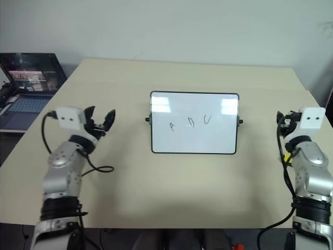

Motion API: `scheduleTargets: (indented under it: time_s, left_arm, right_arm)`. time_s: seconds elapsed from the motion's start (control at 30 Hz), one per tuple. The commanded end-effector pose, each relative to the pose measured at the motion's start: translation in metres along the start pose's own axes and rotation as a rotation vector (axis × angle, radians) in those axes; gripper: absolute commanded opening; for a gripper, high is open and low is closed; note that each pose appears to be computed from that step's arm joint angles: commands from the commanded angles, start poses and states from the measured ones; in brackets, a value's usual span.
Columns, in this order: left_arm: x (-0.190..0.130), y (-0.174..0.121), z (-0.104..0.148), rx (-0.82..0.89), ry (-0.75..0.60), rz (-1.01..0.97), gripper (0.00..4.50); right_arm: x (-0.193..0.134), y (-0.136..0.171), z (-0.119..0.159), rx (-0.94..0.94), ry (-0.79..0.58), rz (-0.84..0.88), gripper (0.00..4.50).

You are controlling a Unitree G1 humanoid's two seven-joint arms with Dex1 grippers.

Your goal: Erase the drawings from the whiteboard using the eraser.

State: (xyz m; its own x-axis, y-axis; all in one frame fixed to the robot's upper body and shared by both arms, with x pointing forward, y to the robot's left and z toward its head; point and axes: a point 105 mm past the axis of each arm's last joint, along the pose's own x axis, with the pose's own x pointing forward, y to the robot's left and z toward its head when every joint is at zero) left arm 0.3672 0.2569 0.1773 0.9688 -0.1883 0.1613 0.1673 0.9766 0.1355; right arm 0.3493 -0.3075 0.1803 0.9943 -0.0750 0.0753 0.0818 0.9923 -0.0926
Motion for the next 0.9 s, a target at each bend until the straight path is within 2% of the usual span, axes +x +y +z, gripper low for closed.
scheduleTargets:
  time_s: [0.03, 0.2, 0.4, 0.5, 0.57, 0.63, 0.73, 0.83, 0.9]
  left_arm:
    - [0.003, -0.005, 0.033, 0.004, -0.048, -0.143, 3.58]
    - [0.004, -0.003, 0.050, -0.039, -0.048, -0.220, 3.58]
    - [-0.004, -0.011, 0.067, -0.031, 0.017, -0.423, 3.58]
    - [-0.015, -0.011, 0.068, -0.027, 0.076, -0.551, 3.58]
    - [-0.024, -0.012, 0.067, -0.034, 0.110, -0.623, 3.58]
    - [-0.032, -0.014, 0.067, -0.062, 0.130, -0.694, 3.58]
    - [-0.040, -0.016, 0.069, -0.075, 0.145, -0.769, 3.58]
    - [-0.042, -0.017, 0.069, -0.074, 0.162, -0.809, 3.58]
    - [-0.043, -0.020, 0.069, -0.084, 0.172, -0.831, 3.58]
  right_arm:
    - [-0.005, -0.005, 0.026, -0.014, -0.030, 0.004, 2.04]
    - [-0.008, 0.008, 0.030, 0.006, -0.015, 0.028, 2.04]
    - [-0.015, -0.006, 0.031, 0.001, 0.155, 0.026, 2.04]
    - [-0.020, -0.007, 0.049, 0.062, 0.227, 0.105, 2.04]
    - [-0.026, -0.010, 0.064, -0.041, 0.241, 0.162, 2.04]
    - [-0.034, -0.013, 0.064, -0.137, 0.281, 0.223, 2.04]
    - [-0.045, -0.023, 0.055, -0.222, 0.330, 0.316, 2.04]
    - [-0.055, -0.053, 0.032, -0.360, 0.469, 0.293, 2.04]
    - [-0.062, -0.064, 0.026, -0.389, 0.508, 0.339, 2.04]
